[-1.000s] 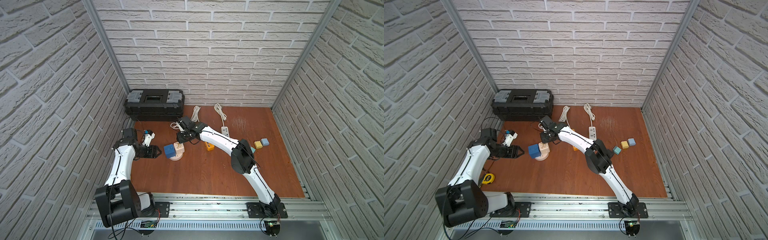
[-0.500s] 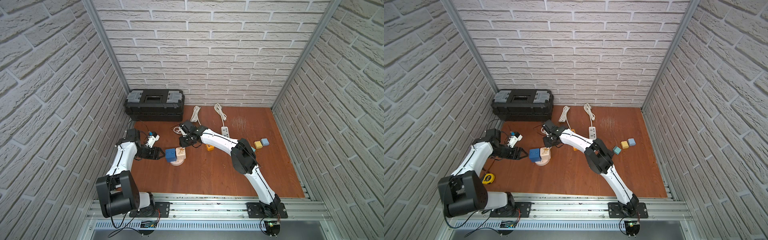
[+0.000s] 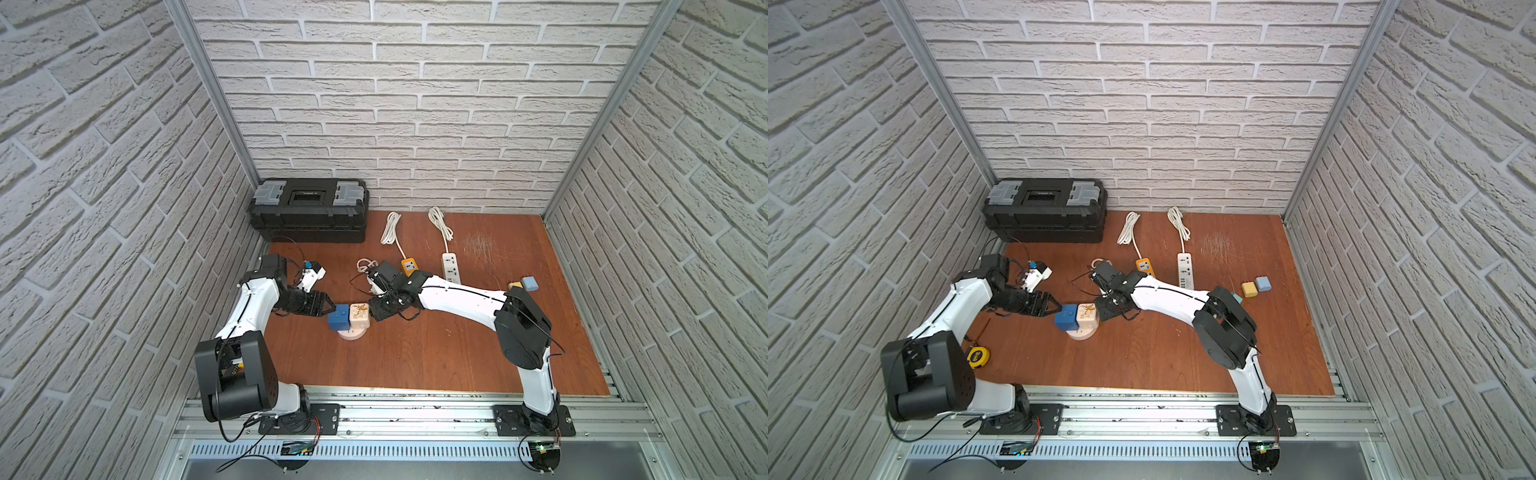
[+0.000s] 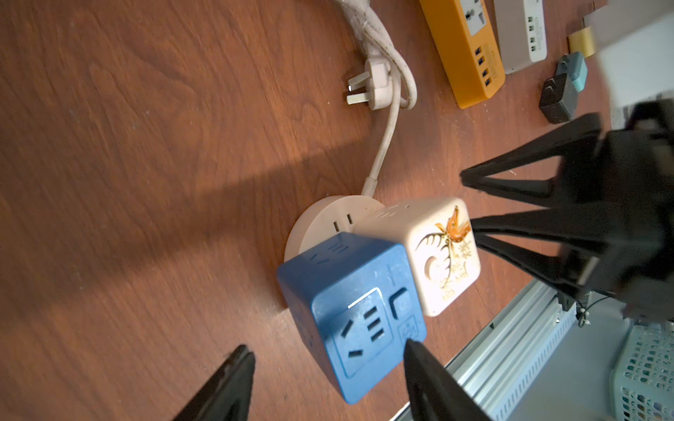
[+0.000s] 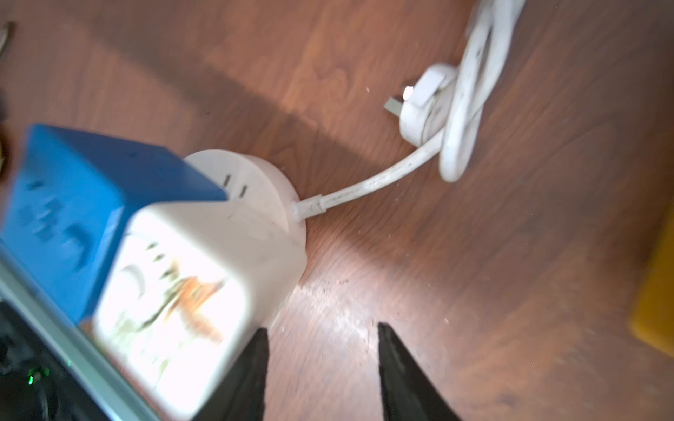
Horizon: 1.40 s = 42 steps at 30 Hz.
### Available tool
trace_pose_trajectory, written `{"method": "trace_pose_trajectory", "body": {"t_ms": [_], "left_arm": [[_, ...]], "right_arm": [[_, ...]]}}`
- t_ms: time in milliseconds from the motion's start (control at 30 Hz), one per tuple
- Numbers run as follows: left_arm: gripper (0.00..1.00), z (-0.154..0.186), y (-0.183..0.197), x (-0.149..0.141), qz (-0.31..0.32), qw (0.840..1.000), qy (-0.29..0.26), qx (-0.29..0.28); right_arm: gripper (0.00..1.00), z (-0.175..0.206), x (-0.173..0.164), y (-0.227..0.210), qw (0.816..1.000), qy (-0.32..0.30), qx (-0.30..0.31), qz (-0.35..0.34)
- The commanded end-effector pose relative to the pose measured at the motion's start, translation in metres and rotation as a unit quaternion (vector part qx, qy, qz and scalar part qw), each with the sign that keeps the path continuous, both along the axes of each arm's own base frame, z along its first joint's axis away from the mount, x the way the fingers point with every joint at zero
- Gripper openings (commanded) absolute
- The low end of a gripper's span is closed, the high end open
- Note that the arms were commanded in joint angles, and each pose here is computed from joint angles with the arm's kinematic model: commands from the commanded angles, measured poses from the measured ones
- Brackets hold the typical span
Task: Pull the plug off the socket
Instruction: Adjust the socket at the center of the board, then remove the plug from the socket.
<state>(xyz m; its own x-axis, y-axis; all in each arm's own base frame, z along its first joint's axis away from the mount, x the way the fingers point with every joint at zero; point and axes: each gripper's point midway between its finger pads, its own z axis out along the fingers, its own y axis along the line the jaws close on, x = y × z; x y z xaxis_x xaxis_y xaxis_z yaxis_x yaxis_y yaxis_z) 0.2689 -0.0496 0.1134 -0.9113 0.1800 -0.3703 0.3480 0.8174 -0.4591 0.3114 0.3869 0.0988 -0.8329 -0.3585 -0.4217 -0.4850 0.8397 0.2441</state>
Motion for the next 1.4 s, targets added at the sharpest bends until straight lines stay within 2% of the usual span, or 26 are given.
{"method": "trace_pose_trajectory", "body": {"t_ms": [0, 200, 367, 433, 633, 933, 1033, 1167, 1333, 1367], "left_arm": [[0.70, 0.011, 0.002, 0.007, 0.005, 1.000, -0.018, -0.011], [0.73, 0.013, 0.015, 0.012, 0.030, 0.999, -0.012, -0.027], [0.74, 0.014, 0.018, 0.011, 0.035, 0.999, -0.004, -0.033], [0.74, 0.014, 0.018, 0.010, 0.034, 0.999, -0.002, -0.033], [0.75, 0.007, 0.019, 0.009, 0.035, 0.999, 0.015, -0.034], [0.75, 0.005, 0.020, 0.011, 0.036, 0.998, 0.026, -0.037], [0.75, 0.005, 0.020, 0.012, 0.038, 0.998, 0.030, -0.038], [0.76, 0.004, 0.020, 0.013, 0.038, 0.998, 0.036, -0.042], [0.75, 0.002, 0.018, 0.012, 0.031, 0.997, 0.045, -0.045], [0.75, 0.002, 0.018, 0.012, 0.029, 0.997, 0.046, -0.046]], "right_arm": [[0.63, 0.055, 0.000, 0.013, 0.994, -0.066, 0.046, 0.080], [0.85, 0.061, -0.021, 0.027, 0.968, -0.076, 0.042, 0.237], [0.90, 0.037, -0.019, 0.030, 0.946, -0.066, -0.013, 0.318], [0.90, 0.031, -0.021, 0.035, 0.937, -0.058, -0.015, 0.344], [0.91, 0.023, -0.026, 0.046, 0.921, -0.052, -0.009, 0.386], [0.92, -0.002, -0.025, 0.054, 0.917, -0.049, -0.026, 0.394], [0.91, -0.008, -0.021, 0.060, 0.918, -0.058, -0.033, 0.390], [0.85, -0.013, -0.015, 0.062, 0.921, -0.069, -0.042, 0.381], [0.68, -0.011, -0.012, 0.061, 0.926, -0.097, -0.046, 0.362], [0.61, -0.009, -0.012, 0.061, 0.927, -0.104, -0.046, 0.358]]}}
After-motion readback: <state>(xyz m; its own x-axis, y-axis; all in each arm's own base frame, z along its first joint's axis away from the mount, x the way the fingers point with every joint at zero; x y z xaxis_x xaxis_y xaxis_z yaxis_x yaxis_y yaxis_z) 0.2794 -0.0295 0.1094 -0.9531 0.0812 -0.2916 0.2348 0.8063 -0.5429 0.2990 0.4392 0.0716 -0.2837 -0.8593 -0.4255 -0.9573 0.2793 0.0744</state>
